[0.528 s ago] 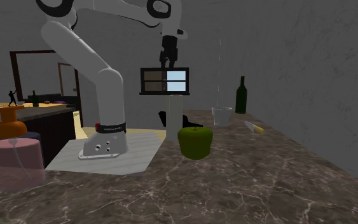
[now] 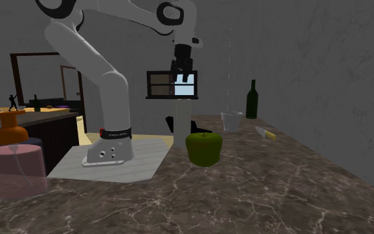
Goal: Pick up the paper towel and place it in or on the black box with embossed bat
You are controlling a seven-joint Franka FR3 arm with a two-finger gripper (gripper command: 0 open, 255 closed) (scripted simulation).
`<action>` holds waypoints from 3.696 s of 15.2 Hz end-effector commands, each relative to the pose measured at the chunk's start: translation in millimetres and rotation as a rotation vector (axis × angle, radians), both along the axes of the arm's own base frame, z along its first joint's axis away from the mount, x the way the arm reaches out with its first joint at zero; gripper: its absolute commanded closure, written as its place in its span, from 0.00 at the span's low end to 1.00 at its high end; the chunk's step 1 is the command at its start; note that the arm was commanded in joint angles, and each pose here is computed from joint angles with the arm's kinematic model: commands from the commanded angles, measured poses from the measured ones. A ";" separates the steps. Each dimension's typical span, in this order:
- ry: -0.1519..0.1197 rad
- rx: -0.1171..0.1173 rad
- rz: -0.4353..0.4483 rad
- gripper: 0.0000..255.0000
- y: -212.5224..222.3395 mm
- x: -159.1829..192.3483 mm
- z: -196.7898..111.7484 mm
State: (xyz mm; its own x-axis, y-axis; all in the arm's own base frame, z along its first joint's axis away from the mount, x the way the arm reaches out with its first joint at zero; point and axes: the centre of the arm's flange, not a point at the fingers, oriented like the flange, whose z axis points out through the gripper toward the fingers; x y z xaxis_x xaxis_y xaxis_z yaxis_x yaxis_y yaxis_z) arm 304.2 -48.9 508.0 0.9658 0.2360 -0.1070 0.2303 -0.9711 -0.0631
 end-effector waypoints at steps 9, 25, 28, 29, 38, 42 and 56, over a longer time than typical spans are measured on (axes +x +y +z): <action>0.001 0.007 0.073 0.00 -90.1 10.3 -61.1; 0.001 0.007 0.073 1.00 -88.9 6.1 -95.5; 0.001 0.007 0.073 1.00 -88.9 6.1 -95.6; 0.001 0.007 0.073 1.00 -88.9 6.1 -95.6; 0.001 0.007 0.073 1.00 -88.9 6.1 -69.2; 0.001 0.007 0.073 1.00 -88.9 6.1 -48.1; 0.001 0.007 0.073 1.00 -88.9 6.1 25.9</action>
